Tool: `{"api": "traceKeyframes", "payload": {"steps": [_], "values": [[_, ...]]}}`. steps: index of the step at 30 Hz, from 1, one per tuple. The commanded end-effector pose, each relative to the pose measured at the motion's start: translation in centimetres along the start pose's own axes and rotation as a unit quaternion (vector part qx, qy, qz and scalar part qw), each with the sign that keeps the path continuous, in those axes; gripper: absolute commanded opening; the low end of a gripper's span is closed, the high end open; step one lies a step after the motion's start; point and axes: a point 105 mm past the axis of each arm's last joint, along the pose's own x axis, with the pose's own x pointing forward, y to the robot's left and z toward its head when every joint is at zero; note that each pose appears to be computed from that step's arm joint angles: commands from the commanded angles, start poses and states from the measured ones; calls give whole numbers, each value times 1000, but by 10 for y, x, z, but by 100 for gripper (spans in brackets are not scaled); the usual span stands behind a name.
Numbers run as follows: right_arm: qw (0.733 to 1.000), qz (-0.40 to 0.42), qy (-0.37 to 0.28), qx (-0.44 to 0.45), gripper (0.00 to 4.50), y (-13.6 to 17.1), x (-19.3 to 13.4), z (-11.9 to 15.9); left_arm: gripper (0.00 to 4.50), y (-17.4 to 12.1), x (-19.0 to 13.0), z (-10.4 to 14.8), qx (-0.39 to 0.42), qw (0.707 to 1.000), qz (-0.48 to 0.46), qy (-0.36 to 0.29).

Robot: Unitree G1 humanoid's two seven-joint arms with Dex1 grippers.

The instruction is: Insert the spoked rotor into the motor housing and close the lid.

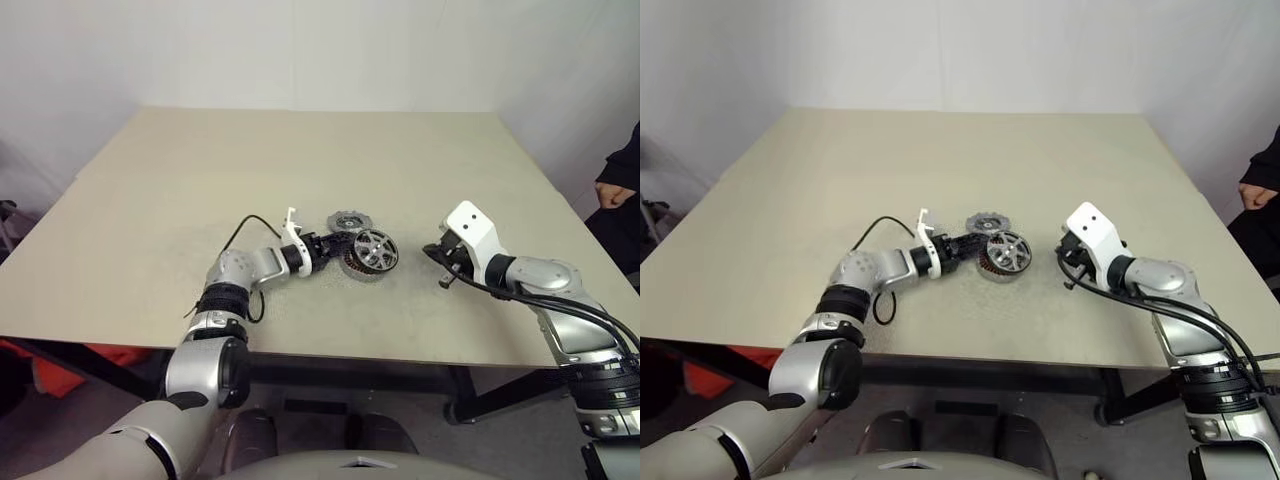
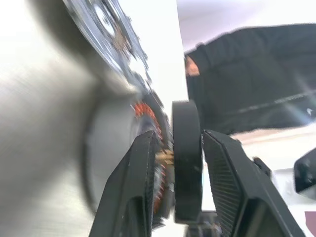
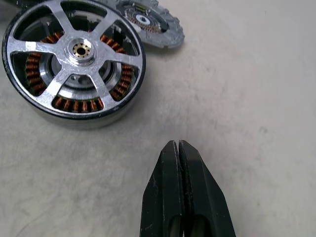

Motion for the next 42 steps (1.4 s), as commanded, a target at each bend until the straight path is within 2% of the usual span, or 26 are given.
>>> {"api": "traceKeyframes", "payload": {"steps": [1,6,11,17,25,37,42], "values": [[999,-16,-30,-16,0,-7,0,18,163,-19,-3,16,42,998,-25,-29],[998,-6,-62,-7,0,-4,0,29,163,-28,-13,23,92,994,-31,-56],[993,50,-106,10,0,17,-1,41,163,-22,-30,19,125,990,-12,-68],[989,94,-117,16,0,37,0,44,163,-10,-50,20,121,988,13,-93],[990,99,-99,25,0,40,16,32,163,-10,-68,26,152,980,32,-121],[988,115,-102,17,0,45,32,35,163,-15,-81,28,264,957,57,-103],[987,119,-108,16,0,47,38,39,163,-10,-81,17,290,951,68,-79]]}}
